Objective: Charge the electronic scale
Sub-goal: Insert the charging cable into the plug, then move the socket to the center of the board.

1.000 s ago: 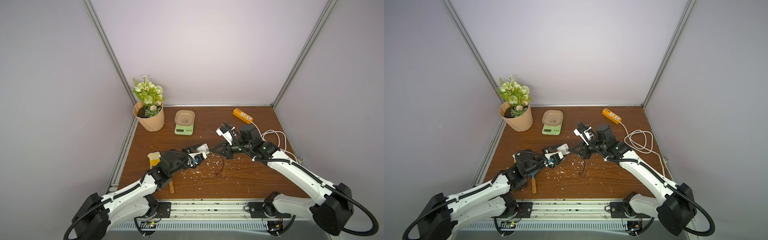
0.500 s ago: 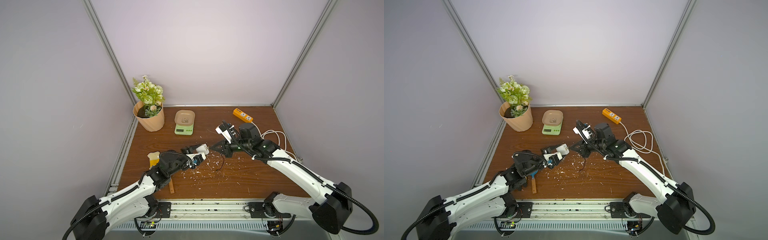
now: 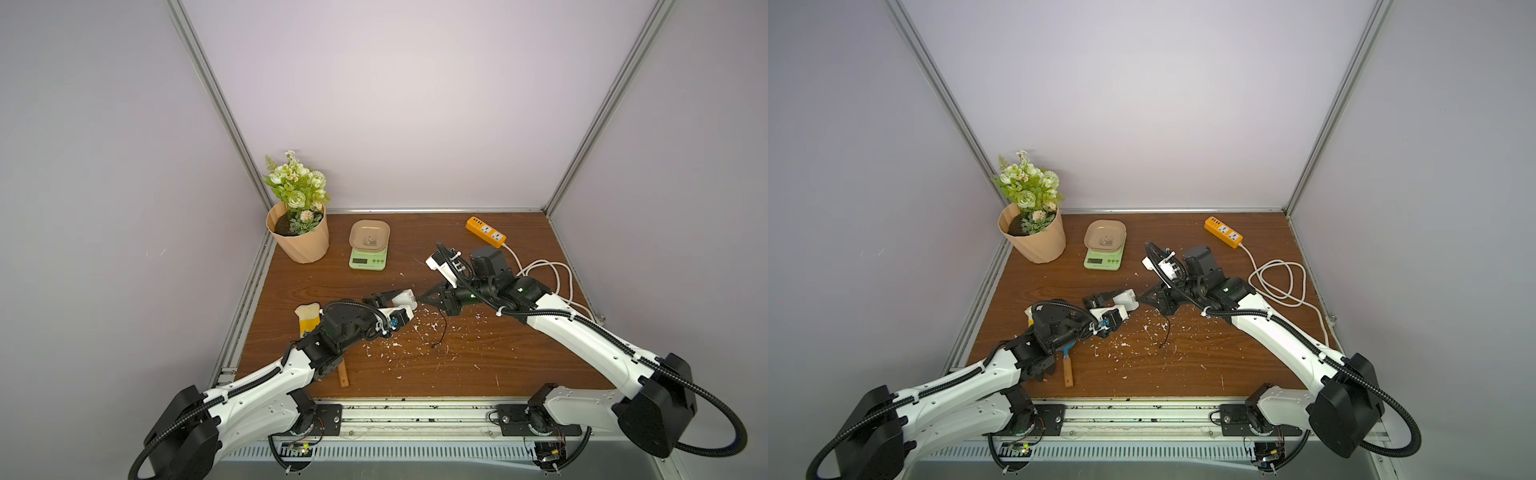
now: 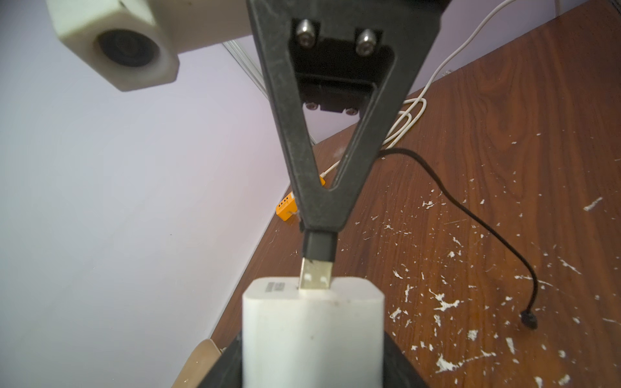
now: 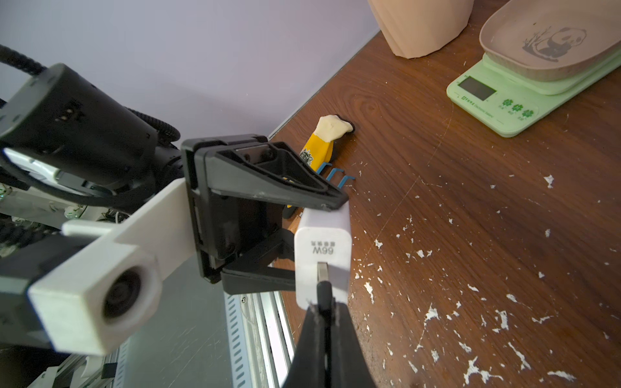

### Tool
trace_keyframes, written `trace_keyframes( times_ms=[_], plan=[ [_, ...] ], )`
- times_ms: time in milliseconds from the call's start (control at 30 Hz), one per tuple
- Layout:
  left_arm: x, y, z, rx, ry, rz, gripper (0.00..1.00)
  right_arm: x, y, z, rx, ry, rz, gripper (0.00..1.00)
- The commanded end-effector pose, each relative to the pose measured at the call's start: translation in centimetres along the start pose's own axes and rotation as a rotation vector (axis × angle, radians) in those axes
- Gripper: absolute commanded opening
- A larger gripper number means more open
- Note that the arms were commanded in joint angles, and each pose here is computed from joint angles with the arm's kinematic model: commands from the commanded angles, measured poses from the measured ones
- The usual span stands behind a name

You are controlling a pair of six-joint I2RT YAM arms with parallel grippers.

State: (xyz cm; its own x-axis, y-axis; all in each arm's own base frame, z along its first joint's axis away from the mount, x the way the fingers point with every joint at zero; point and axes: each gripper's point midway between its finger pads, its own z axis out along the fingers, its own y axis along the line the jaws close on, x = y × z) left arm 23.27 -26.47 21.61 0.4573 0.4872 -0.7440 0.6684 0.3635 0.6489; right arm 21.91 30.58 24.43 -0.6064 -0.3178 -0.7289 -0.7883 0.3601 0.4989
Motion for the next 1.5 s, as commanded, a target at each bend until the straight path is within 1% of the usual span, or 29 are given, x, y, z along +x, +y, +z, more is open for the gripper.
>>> trace_keyframes(
  times_ms=[0,233,433,567,600,667,700,733,800,833,900,933,1067,1200,1233,1300,1333,1400,1467],
  plan=[
    [-1.8,1.7,0.1,-0.042,-0.05,0.051,0.32,-1.3,0.2,-0.1,0.02,-0.009,-0.038,0.0],
    [-1.2,1.6,0.8,-0.019,-0.01,0.078,0.33,-1.4,-0.3,0.3,0.039,0.008,0.011,0.0],
    [-1.5,1.6,1.0,-0.009,-0.015,0.088,0.34,-1.4,-0.6,1.1,0.033,0.017,0.044,0.0],
    [-1.6,1.5,1.1,-0.006,-0.026,0.084,0.35,-1.1,-0.7,2.2,0.009,0.03,0.063,0.01],
    [-1.5,1.6,1.1,-0.01,-0.021,0.083,0.35,-1.0,-0.7,2.5,0.004,0.038,0.065,0.05],
    [-1.0,1.6,1.2,-0.021,-0.007,0.081,0.36,-1.1,-0.8,2.7,0.001,0.038,0.062,0.09],
    [-0.9,1.5,1.2,-0.022,-0.005,0.079,0.36,-1.2,-0.8,2.8,0.001,0.03,0.06,0.13],
    [-0.8,1.4,1.2,-0.02,-0.003,0.076,0.36,-1.3,-0.7,2.8,0.0,0.024,0.056,0.17],
    [-0.5,1.3,1.2,-0.021,0.006,0.07,0.36,-1.5,-0.7,2.7,0.004,0.021,0.039,0.31],
    [-0.2,1.3,1.2,-0.026,0.015,0.066,0.36,-1.7,-0.9,2.5,0.019,0.016,0.028,0.36],
    [0.7,1.0,1.4,-0.024,0.047,0.062,0.36,-2.6,-1.5,1.6,0.073,-0.018,0.0,0.5],
    [1.0,0.9,1.5,-0.023,0.059,0.057,0.36,-3.1,-1.8,1.0,0.099,-0.037,-0.009,0.55],
    [1.7,0.5,1.6,-0.025,0.067,0.032,0.36,-6.4,-5.4,-3.6,0.317,-0.162,-0.022,0.7],
    [2.1,0.3,1.7,-0.023,0.083,0.021,0.37,-9.3,-10.4,-9.4,0.505,-0.289,-0.009,0.73],
    [2.1,0.3,1.7,-0.023,0.082,0.018,0.37,-9.6,-12.2,-10.8,0.594,-0.316,0.003,0.75],
    [2.0,0.2,1.6,-0.021,0.077,0.013,0.37,-10.0,-16.9,-13.9,0.835,-0.366,0.04,0.81],
    [2.0,0.3,1.6,-0.023,0.076,0.013,0.37,-9.8,-18.9,-14.9,0.916,-0.373,0.058,0.82],
    [1.9,0.2,1.6,-0.018,0.077,0.009,0.37,-9.4,-23.5,-16.9,1.041,-0.372,0.146,0.82],
    [1.8,0.2,1.6,-0.012,0.073,0.004,0.37,-8.6,-27.7,-17.9,1.096,-0.355,0.26,0.82]
  ],
)
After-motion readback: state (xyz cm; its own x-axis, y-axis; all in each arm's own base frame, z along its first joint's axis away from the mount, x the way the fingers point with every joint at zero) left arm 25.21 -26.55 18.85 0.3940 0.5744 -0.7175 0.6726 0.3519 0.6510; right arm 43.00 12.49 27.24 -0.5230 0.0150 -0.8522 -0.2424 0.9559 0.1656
